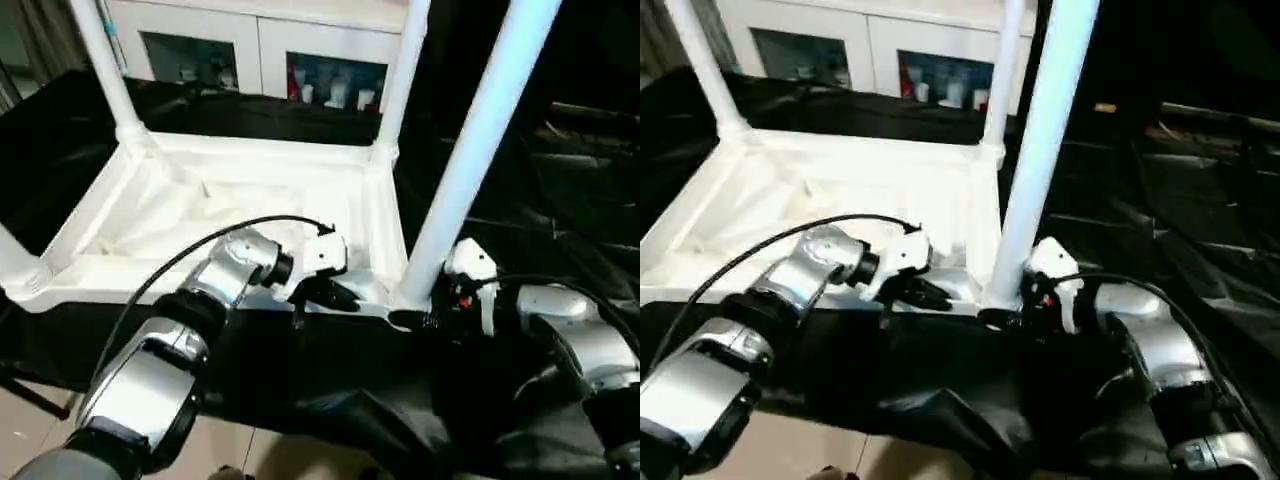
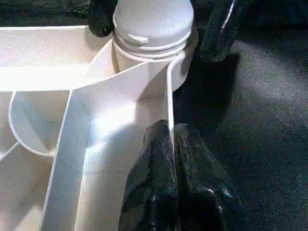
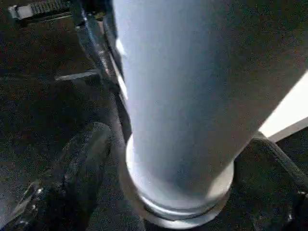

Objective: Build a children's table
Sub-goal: Rotate leg to tighten

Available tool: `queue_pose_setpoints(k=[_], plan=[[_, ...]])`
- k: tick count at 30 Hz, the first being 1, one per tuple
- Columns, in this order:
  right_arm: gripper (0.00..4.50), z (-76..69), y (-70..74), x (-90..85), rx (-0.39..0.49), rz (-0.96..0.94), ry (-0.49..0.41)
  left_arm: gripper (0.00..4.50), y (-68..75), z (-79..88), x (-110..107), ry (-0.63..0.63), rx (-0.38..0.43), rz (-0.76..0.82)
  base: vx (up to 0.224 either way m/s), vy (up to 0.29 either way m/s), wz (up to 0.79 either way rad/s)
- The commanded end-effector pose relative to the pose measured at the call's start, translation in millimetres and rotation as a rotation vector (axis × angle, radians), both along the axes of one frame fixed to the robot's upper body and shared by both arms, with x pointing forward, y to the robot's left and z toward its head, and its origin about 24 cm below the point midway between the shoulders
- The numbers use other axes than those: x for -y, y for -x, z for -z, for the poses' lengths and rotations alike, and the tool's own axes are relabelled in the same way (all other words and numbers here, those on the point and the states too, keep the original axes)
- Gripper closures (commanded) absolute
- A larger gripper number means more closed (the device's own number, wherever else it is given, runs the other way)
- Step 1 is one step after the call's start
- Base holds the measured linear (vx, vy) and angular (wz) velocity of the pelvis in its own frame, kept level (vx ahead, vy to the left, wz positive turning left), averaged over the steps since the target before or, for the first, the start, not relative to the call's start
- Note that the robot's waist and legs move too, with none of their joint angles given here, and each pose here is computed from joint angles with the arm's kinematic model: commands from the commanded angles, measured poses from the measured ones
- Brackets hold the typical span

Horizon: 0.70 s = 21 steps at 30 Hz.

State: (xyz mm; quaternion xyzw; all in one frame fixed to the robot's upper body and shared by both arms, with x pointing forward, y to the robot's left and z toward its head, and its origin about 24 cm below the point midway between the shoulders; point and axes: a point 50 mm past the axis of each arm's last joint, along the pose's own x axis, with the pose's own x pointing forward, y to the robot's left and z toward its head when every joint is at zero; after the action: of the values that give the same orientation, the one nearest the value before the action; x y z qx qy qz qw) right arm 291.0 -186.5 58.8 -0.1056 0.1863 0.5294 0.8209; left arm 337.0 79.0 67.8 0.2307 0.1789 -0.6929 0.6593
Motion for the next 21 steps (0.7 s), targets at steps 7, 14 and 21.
queue_pose_setpoints(k=[7, 14, 21], plan=[[1.06, -3.2, -4.1, -6.6, -0.008, -0.019, -0.024, 4.50, 5.1, -10.4, 12, 0.049, 0.023, 0.072, 0.000, 0.000, 0.00], [1.63, 3.7, -0.5, -8.6, -0.027, 0.011, -0.053, 4.50, 4.0, -7.4, 11, 0.054, 0.020, 0.039, 0.000, 0.000, 0.00], [1.81, 16.2, -1.3, -15.4, -0.007, 0.145, -0.064, 4.50, 4.3, -2.1, 7, 0.046, 0.006, -0.011, 0.000, 0.000, 0.00]])
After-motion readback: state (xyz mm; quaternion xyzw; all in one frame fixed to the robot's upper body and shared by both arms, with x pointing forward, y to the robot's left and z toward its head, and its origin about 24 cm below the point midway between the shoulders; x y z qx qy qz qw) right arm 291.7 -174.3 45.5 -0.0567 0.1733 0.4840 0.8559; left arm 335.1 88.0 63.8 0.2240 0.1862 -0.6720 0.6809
